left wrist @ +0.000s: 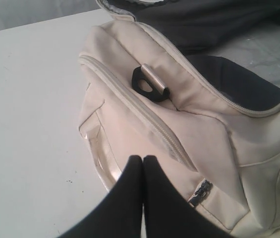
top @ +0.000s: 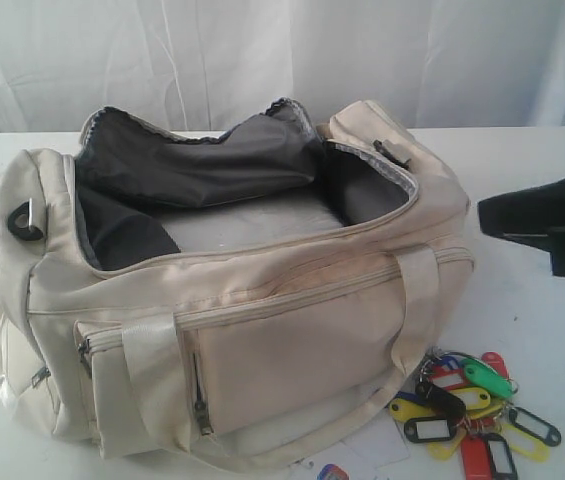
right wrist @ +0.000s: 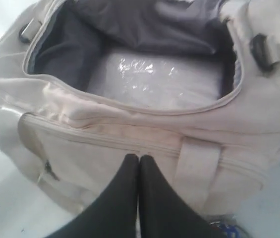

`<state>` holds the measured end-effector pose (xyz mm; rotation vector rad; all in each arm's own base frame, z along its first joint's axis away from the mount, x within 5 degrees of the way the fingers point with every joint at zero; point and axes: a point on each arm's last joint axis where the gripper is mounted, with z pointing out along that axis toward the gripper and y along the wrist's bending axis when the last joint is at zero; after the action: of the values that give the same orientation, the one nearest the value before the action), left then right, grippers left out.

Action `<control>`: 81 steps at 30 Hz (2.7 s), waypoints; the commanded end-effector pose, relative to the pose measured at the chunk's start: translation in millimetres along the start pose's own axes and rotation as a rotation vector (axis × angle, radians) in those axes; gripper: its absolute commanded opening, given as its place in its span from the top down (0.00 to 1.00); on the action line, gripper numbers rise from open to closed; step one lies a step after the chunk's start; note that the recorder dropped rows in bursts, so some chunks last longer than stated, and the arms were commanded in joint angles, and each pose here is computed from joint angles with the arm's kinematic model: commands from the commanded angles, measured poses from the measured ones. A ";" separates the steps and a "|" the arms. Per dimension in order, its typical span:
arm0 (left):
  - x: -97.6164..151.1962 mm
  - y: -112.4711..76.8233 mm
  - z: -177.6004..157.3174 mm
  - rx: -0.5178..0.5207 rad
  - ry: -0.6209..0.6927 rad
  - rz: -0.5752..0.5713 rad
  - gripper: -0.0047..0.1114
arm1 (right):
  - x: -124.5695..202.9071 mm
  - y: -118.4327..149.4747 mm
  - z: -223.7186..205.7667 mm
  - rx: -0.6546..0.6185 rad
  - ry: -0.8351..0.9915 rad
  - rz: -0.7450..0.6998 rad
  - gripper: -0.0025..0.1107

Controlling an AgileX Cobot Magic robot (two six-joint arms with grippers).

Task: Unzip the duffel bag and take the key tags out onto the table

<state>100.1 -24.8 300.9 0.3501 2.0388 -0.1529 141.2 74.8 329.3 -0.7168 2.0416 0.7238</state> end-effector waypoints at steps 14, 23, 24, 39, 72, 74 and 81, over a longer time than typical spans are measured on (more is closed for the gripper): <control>0.1 -1.1 -0.8 0.009 -0.011 -0.023 0.96 | -2.8 17.3 -38.1 0.189 -0.263 -0.077 0.98; 0.0 -2.4 -3.4 0.014 -0.023 -0.012 0.96 | -3.0 17.0 -38.1 0.191 -0.264 -0.077 0.98; 0.0 -2.9 -5.6 0.012 -0.034 -0.010 0.96 | -3.0 17.0 -38.1 0.191 -0.264 -0.077 0.98; 13.8 -16.7 -68.6 -0.057 -0.353 0.051 0.96 | -3.0 17.0 -38.1 0.191 -0.264 -0.077 0.98; 142.4 -0.5 17.5 -0.236 -0.147 -0.224 0.96 | -1.9 18.1 -37.3 0.176 -0.251 -0.077 0.98; 142.0 -0.4 17.4 -0.241 -0.145 -0.167 0.96 | -1.9 18.1 -37.3 0.176 -0.251 -0.077 0.98; 140.5 -0.1 17.1 -0.247 -0.156 -0.119 0.96 | -1.9 18.1 -37.3 0.176 -0.251 -0.077 0.98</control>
<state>52.7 -4.0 168.9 0.0579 1.9061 -0.0098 110.4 62.0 354.5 -0.5813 1.8065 0.5522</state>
